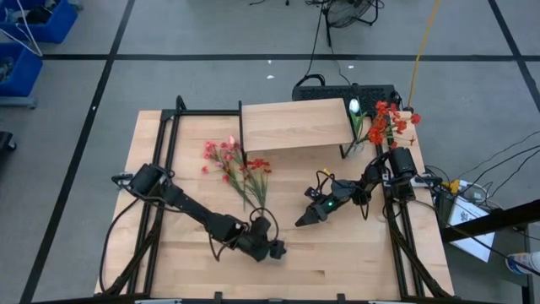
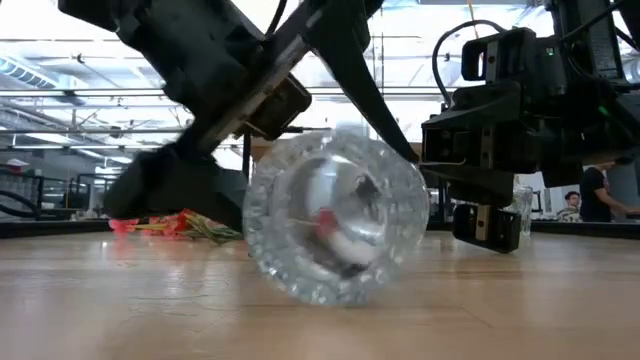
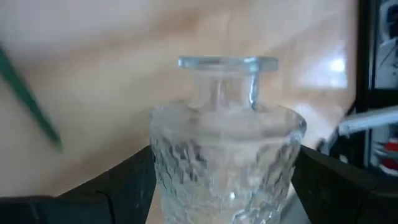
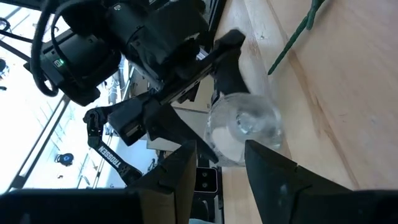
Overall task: Pick and place flowers into a vace then onto a shelf
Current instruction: Adjust the bottom transparent vase, then put the orange flowers into the bottom transparent bin
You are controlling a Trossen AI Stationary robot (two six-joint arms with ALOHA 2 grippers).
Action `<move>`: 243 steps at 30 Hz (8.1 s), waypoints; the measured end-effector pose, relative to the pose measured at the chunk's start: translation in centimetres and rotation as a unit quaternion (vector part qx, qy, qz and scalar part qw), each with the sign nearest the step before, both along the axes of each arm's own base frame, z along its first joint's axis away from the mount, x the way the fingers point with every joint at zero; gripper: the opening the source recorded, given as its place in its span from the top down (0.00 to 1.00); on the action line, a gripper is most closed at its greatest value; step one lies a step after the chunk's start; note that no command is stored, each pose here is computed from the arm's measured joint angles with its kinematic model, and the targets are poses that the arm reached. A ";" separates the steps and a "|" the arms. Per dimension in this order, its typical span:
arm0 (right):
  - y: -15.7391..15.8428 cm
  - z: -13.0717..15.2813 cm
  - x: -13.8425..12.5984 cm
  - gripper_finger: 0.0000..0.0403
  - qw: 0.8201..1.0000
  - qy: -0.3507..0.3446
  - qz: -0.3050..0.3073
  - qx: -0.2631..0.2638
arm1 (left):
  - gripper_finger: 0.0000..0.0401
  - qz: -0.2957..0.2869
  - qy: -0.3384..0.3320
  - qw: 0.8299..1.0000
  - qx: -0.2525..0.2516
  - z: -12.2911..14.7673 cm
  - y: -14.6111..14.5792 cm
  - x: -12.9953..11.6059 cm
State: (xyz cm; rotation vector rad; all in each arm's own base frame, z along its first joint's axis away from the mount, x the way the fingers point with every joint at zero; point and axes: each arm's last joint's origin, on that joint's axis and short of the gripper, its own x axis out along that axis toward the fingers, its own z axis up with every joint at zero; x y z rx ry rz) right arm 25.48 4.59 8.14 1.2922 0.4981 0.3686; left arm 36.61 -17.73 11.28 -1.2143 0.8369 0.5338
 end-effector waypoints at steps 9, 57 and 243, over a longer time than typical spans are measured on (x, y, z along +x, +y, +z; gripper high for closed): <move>0.0 0.0 0.0 0.68 1.000 0.000 -0.002 0.004 | 0.19 -0.007 -0.039 0.988 0.152 -0.3 0.5 0.1; -2.9 1.5 4.3 0.74 0.990 0.129 -0.029 -0.038 | 0.19 -0.082 -0.047 0.929 0.358 -0.1 -0.1 -0.5; -3.9 23.8 9.3 1.00 0.788 0.224 -0.376 -0.433 | 0.12 -0.116 -0.412 0.857 0.287 13.8 16.0 -24.4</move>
